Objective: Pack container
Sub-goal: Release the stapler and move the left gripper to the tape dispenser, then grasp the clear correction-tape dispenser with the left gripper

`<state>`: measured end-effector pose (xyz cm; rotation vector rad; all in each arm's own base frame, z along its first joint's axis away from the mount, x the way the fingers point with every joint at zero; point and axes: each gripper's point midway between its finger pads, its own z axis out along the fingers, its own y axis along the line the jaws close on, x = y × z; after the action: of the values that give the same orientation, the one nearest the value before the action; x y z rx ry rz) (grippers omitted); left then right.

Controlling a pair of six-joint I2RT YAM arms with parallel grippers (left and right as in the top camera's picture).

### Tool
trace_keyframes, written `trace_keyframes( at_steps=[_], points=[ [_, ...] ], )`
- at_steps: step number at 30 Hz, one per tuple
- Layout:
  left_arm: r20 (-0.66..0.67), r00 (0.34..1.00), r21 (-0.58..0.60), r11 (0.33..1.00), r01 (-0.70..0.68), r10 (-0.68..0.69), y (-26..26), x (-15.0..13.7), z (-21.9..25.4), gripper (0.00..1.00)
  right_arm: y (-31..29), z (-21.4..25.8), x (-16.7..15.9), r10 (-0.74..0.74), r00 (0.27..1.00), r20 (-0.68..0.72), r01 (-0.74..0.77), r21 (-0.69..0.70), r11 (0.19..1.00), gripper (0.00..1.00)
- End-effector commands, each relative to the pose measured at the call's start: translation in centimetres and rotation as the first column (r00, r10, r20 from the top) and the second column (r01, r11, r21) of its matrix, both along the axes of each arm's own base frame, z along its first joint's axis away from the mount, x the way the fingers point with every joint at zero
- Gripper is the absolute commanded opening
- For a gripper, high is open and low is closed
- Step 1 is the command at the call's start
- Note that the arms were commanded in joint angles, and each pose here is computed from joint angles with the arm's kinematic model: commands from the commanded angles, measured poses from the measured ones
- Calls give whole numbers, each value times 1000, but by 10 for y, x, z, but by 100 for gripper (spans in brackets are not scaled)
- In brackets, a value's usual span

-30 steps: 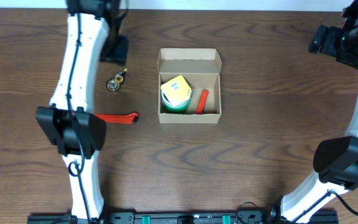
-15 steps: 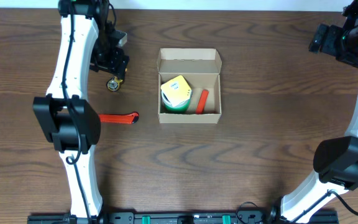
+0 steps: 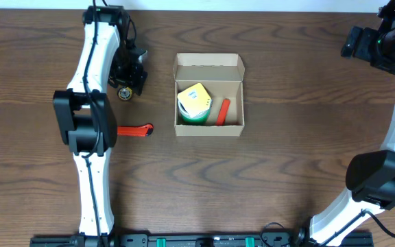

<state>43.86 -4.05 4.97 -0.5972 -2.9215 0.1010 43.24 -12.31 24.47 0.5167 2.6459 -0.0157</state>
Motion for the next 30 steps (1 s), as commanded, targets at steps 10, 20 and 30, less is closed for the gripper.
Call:
trace_keyframes(
  at_steps=[10, 20, 30],
  points=[
    [86, 992, 85, 992, 88, -96, 16, 31, -30, 82, -1, -4, 1, -16, 1000, -7, 16, 14, 1000, 95],
    [81, 992, 98, 991, 94, -102, 17, 38, -56, 85, -1, -4, 1, -16, 1000, -7, 16, 13, 1000, 95],
    [13, 996, 58, 995, 83, -84, 11, 25, -75, 77, -1, -4, 1, -17, 1000, -6, 17, 13, 1000, 94]
  ],
)
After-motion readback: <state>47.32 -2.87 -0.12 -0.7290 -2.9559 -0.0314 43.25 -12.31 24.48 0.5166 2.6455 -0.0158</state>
